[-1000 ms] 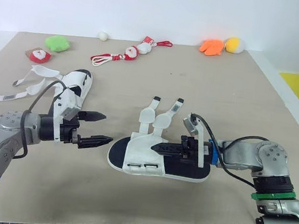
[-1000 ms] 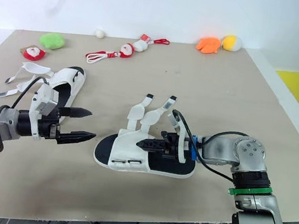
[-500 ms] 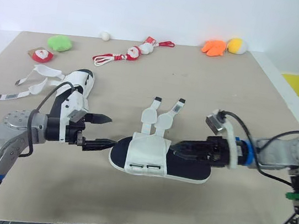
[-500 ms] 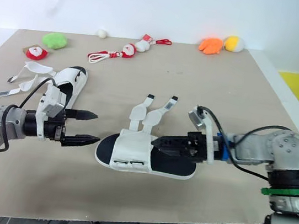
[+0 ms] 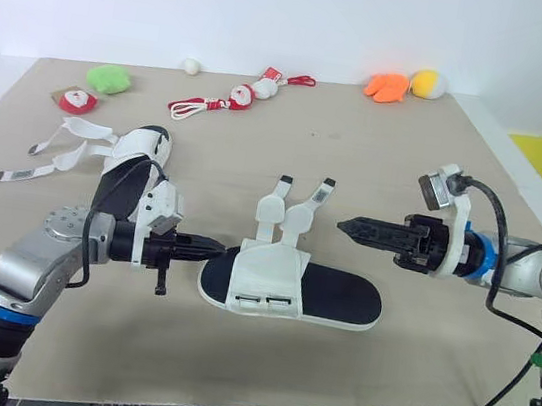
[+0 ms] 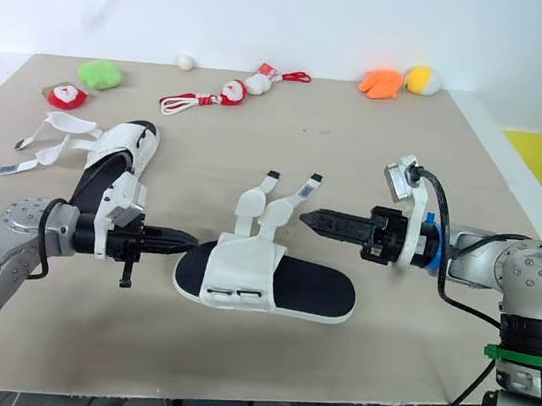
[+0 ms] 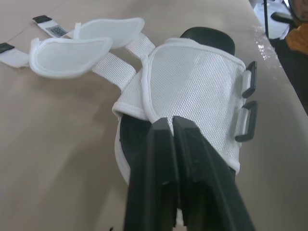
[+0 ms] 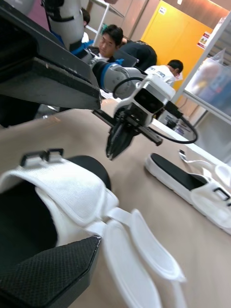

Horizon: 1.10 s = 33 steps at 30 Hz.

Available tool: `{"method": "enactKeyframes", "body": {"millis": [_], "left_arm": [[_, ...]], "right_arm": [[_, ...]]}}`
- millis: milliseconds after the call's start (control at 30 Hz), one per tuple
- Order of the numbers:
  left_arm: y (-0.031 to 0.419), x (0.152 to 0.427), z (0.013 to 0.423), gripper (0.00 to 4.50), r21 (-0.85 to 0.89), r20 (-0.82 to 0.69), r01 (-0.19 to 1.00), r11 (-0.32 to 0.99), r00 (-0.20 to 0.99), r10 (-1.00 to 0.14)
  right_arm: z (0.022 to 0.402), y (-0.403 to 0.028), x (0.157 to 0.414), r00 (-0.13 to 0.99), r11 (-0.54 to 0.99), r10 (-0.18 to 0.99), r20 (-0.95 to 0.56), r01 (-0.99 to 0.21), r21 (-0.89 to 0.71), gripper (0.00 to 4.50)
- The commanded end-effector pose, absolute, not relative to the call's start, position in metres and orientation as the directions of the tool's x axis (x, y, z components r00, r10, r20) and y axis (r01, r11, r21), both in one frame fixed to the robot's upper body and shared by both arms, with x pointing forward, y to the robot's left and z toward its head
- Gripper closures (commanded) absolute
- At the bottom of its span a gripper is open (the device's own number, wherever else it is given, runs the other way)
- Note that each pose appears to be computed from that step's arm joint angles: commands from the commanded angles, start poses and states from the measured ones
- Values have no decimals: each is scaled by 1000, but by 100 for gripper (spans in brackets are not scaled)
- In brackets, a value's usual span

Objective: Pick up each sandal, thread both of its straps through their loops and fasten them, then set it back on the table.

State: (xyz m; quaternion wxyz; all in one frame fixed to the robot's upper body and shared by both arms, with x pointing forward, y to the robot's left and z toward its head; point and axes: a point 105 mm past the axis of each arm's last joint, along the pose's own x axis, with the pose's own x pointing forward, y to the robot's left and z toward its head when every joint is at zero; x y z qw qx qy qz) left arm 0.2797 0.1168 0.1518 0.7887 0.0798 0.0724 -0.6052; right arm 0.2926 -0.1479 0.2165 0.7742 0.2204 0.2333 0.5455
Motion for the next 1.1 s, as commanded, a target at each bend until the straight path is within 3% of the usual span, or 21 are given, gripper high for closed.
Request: {"method": "enactKeyframes", "body": {"millis": [33, 300, 800, 900, 1000, 1100], "left_arm": [[115, 280, 159, 446, 76, -203, 966, 245, 256, -945], [113, 294, 169, 446, 105, -163, 946, 305, 319, -934], [111, 277, 155, 446, 34, -237, 973, 228, 230, -944], [110, 288, 163, 446, 68, -200, 955, 289, 297, -934], [109, 289, 167, 361, 66, -184, 953, 295, 302, -935], [107, 289, 168, 208, 66, -184, 954, 291, 298, -937]], "right_arm": [[241, -150, 295, 327, 291, 945, -26, -797, 530, 0], [237, -138, 292, 331, 280, 944, 0, -797, 534, 0], [243, -144, 304, 392, 331, 920, 3, -781, 529, 0], [243, -140, 304, 388, 327, 921, 7, -786, 525, 0], [240, -138, 304, 388, 325, 922, 6, -782, 532, 0], [240, -137, 304, 385, 322, 923, 7, -780, 536, 0]]}}
